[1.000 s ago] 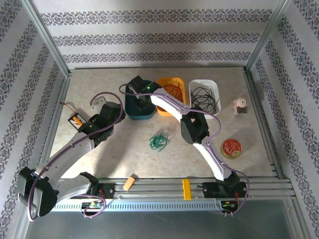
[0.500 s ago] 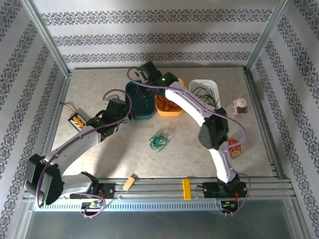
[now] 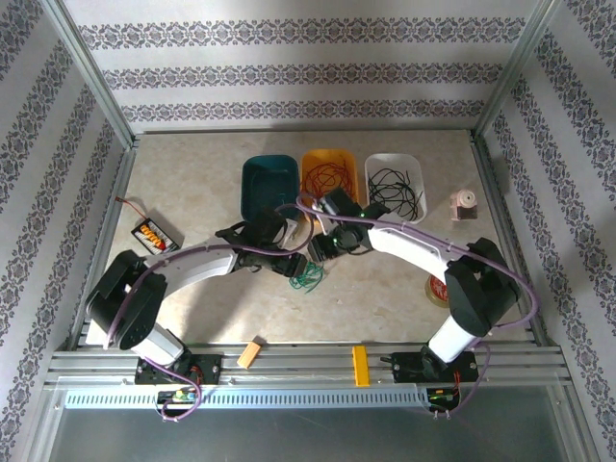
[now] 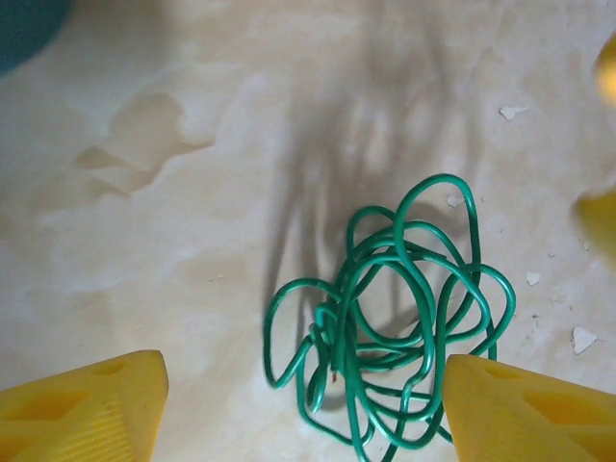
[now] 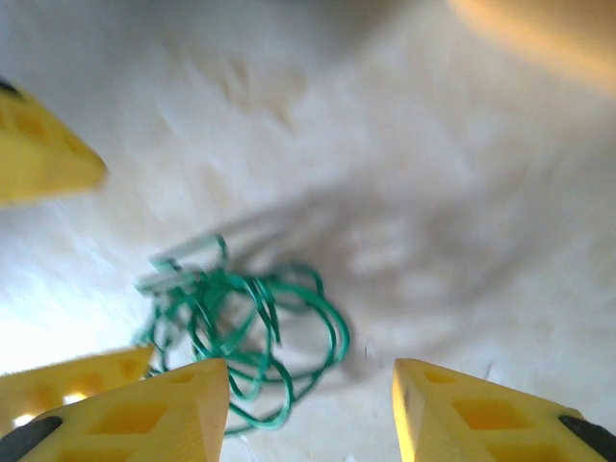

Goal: Untangle the cables

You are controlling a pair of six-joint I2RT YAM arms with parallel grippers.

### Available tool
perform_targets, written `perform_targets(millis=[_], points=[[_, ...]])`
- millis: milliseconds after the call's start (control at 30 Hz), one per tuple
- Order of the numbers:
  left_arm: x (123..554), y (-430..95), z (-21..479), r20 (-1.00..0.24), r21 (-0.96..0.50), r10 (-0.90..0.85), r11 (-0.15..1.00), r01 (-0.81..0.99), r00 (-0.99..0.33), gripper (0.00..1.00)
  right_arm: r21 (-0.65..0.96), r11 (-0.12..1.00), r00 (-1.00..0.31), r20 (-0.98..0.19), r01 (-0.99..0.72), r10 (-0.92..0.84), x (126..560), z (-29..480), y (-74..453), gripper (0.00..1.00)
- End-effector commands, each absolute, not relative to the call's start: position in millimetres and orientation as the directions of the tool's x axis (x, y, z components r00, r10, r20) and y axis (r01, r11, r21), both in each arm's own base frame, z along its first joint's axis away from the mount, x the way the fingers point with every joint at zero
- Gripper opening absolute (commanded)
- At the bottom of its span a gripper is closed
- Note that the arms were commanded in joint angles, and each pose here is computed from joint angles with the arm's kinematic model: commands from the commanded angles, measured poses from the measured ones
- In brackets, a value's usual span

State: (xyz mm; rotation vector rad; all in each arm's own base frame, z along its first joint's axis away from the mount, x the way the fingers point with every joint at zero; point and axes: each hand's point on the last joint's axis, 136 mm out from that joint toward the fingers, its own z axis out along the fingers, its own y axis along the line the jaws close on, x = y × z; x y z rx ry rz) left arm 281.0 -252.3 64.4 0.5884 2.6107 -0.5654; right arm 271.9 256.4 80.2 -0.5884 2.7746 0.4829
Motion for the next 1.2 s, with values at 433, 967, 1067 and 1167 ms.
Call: perform_targets(millis=[433, 967, 1067, 1167], points=[[281, -266, 35, -0.414, -0.242, 0.422, 0.803, 0.545, -0.806, 0.55, 0.337, 0.885, -0.939, -0.231, -0.321, -0.253, 281, 25, 259, 0.36], [277, -257, 7, -0.366, -0.199, 0.417, 0.838, 0.508, -0.832, 0.0, 0.359, 0.855, -0.918, -0.278, -0.374, -0.285, 267, 38, 271, 0.37], [277, -257, 8, -0.377, -0.207, 0.405, 0.84, 0.502, -0.833, 0.0, 0.355, 0.859, -0.921, -0.266, -0.369, -0.286, 266, 32, 270, 0.37], [277, -257, 11, -0.39, -0.213, 0.398, 0.838, 0.502, -0.83, 0.0, 0.352, 0.864, -0.926, -0.249, -0.36, -0.284, 267, 19, 269, 0.35]])
